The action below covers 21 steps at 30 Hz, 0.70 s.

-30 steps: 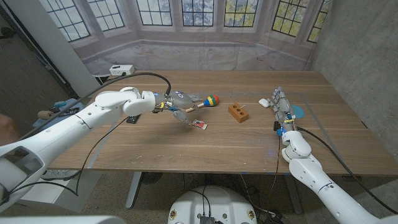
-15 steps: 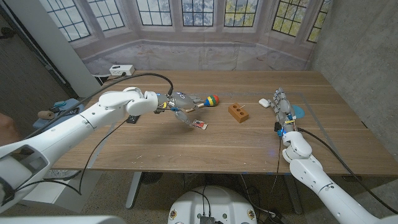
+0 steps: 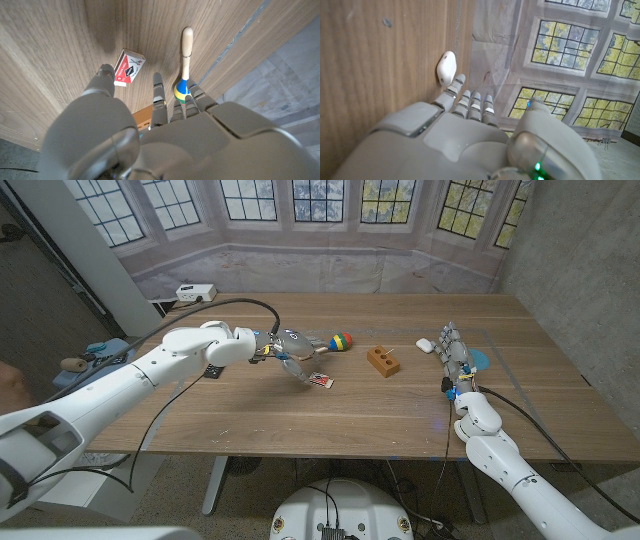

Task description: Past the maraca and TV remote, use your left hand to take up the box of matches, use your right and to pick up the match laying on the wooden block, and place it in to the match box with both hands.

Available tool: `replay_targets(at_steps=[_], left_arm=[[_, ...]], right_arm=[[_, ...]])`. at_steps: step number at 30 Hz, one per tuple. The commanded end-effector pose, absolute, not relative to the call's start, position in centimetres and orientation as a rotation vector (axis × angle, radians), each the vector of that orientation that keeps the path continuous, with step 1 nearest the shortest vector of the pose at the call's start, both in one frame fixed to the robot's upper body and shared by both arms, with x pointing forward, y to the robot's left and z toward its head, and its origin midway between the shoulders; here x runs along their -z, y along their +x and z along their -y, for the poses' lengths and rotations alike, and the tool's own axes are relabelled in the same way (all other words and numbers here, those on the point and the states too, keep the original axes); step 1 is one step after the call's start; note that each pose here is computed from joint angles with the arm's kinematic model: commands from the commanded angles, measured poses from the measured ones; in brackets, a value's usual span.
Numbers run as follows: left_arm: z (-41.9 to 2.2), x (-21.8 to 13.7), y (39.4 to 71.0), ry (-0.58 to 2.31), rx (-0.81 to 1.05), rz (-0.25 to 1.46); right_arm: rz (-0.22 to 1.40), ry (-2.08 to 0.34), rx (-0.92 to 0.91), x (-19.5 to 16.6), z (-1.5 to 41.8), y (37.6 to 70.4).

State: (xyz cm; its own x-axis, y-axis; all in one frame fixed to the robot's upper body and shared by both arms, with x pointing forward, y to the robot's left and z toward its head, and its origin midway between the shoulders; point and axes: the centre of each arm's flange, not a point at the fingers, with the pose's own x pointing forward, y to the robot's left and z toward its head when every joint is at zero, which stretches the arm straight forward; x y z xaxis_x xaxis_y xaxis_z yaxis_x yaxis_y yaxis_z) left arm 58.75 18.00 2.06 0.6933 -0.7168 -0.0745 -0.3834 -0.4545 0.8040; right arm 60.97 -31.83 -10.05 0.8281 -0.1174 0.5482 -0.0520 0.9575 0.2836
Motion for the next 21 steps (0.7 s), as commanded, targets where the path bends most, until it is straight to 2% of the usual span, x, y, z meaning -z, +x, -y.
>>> replay_targets(at_steps=[1, 21], left_arm=[[-17.69, -1.65, 59.26, 2.078, 0.520, 0.838], [-16.74, -0.99, 59.28, 2.074, 0.553, 0.824]], right_arm=[[0.596, 0.301, 0.035, 10.17, 31.98, 61.03], [0.599, 0.283, 0.028, 9.59, 32.47, 60.58]])
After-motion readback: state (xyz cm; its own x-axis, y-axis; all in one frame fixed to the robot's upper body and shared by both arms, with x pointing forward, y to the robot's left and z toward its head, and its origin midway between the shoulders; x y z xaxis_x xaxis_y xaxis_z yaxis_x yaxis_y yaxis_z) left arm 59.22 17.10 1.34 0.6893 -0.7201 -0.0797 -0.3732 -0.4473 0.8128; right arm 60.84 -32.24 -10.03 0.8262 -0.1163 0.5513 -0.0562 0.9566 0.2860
